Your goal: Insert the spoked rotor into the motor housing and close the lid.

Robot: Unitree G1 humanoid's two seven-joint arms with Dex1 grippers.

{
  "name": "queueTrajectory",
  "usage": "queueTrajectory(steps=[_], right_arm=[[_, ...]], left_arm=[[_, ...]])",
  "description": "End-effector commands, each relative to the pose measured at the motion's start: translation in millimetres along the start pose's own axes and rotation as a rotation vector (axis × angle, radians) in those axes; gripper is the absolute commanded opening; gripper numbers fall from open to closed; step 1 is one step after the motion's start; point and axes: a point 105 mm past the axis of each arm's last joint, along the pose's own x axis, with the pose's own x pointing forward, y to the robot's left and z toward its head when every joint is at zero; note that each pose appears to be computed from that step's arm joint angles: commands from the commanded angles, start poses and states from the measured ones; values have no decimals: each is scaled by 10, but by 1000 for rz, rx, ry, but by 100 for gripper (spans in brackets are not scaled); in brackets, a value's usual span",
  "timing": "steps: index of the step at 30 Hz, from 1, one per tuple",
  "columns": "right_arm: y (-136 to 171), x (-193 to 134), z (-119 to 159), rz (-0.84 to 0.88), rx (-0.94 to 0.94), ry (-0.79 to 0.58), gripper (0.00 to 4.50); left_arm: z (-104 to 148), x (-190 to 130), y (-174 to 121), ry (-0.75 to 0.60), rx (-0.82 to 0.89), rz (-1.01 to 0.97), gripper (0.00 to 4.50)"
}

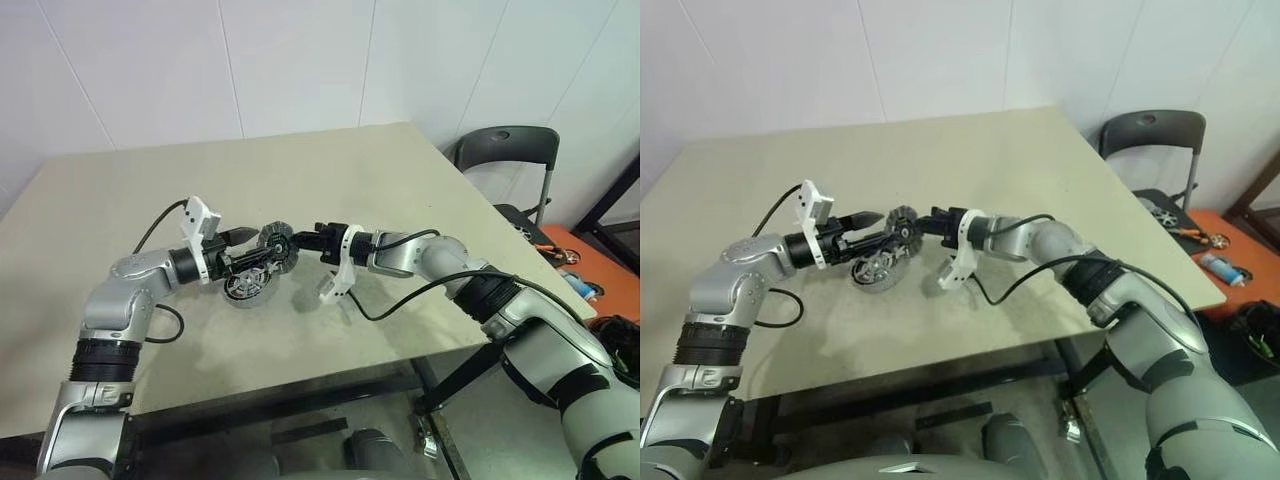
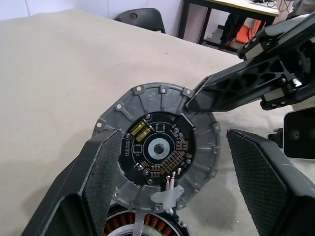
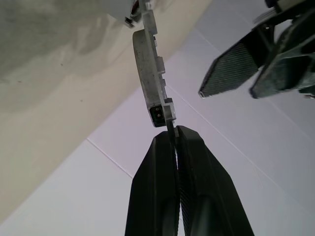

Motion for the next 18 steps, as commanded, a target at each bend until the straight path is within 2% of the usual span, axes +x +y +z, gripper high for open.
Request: queueTrajectory(steps=[1,3,9,15,18], right_arm=[[-194,14,-97,-63,6,21,1],[-202,10,-76,-64,-9,7,1],[-87,7,-68,-3,38,15,174],[-158,-40,-72,-28,48,11,174],[-251,-139,-177,-76,110,30,174]], left_arm=[[128,0,-35,-32,49,-7,364],[129,-2,-29,-33,48,-4,364],[131,8,-36,-35,46,-6,364],[126,34,-50,-37,43,-11,364],[130,60,-54,-42,42,-10,364]])
